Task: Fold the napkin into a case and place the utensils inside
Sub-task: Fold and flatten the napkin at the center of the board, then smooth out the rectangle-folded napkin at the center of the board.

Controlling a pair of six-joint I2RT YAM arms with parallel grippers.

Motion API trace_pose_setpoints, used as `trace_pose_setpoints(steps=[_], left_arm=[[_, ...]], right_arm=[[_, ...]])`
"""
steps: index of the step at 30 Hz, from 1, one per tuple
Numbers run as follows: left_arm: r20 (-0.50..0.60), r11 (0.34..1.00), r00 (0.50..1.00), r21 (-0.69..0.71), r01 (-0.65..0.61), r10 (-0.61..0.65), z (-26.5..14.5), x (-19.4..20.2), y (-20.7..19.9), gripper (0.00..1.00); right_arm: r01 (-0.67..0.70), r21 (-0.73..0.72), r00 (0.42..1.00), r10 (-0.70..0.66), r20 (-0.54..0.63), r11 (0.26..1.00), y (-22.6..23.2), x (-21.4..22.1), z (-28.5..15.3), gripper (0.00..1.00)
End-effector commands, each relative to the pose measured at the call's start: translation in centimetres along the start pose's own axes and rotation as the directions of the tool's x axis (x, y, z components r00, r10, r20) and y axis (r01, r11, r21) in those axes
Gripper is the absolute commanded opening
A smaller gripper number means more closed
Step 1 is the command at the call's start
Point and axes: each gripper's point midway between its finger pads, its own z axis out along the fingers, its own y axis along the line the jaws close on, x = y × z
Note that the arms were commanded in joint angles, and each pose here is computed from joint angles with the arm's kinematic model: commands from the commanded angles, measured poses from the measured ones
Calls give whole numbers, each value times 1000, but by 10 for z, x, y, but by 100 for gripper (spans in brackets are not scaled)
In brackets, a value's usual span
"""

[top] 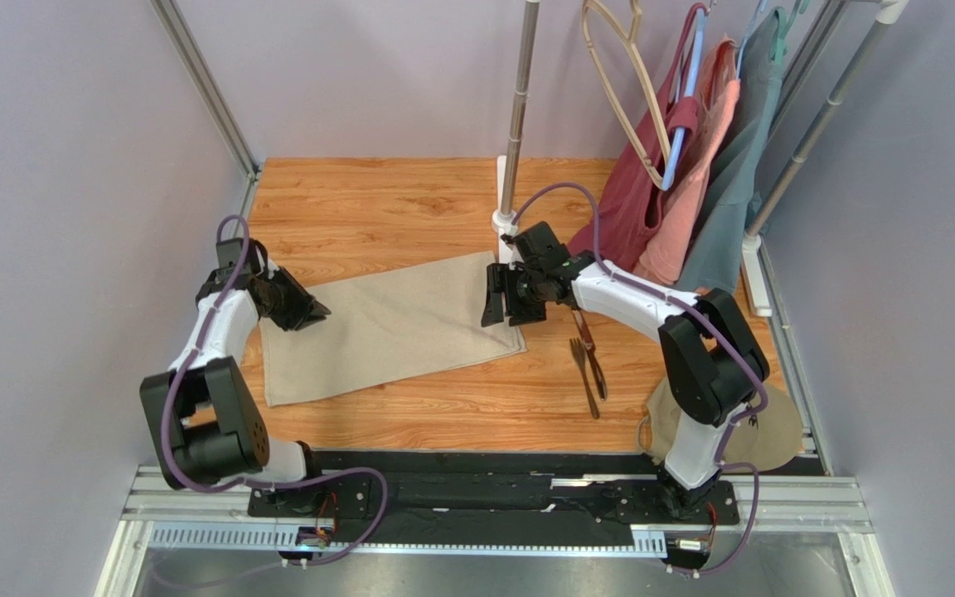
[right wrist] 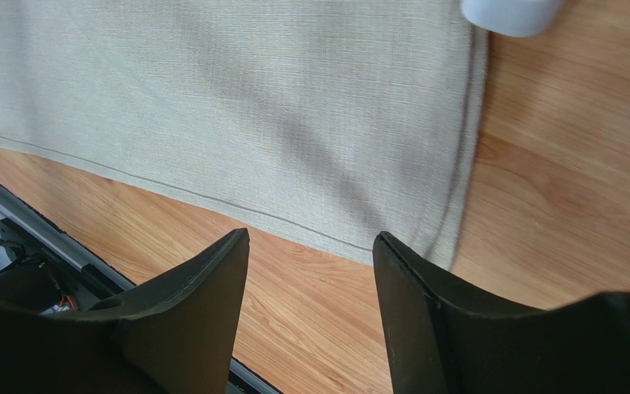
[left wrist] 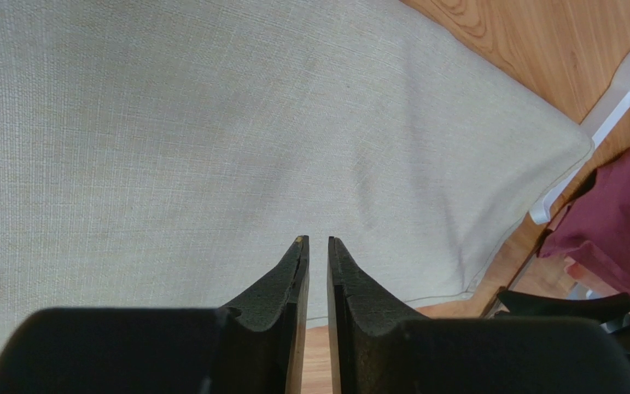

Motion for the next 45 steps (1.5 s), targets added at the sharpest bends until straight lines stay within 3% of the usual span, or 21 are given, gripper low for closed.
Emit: trace_pose_setpoints(steps=[1,9,14,18,24,37,42,45], left_arm=[[24,998,1000,62,10,-11,-3,-17,-5,21],[27,995,997,-69,71,-69,6,-37,42,16],[17,983,995,-152,98,-97,19,-57,63,12],[32,968,994,-227,110,-105,21,-81,79,11],[23,942,996,-324,93,-91,29,-96,96,11],[14,880,990,-457,130,-139,30,-120,128,13],[32,878,994,-467,106,-103,27,-132,131,13],[65,897,996,-434,82,-60,15,-135,117,16]], right_arm=[[14,-90,999,-9,49,996,32,-21,7,54],[40,-116,997,-31,74,992,31,-30,25,31],[75,-188,988,-47,149,979,57,-67,34,29],[92,-188,976,-51,210,978,64,-103,50,37],[66,-193,964,-13,266,979,50,-157,80,40],[83,-78,963,-60,262,994,-14,-175,133,44],[108,-38,950,-92,298,993,-14,-194,124,55],[114,-108,950,-76,304,988,13,-204,103,57]])
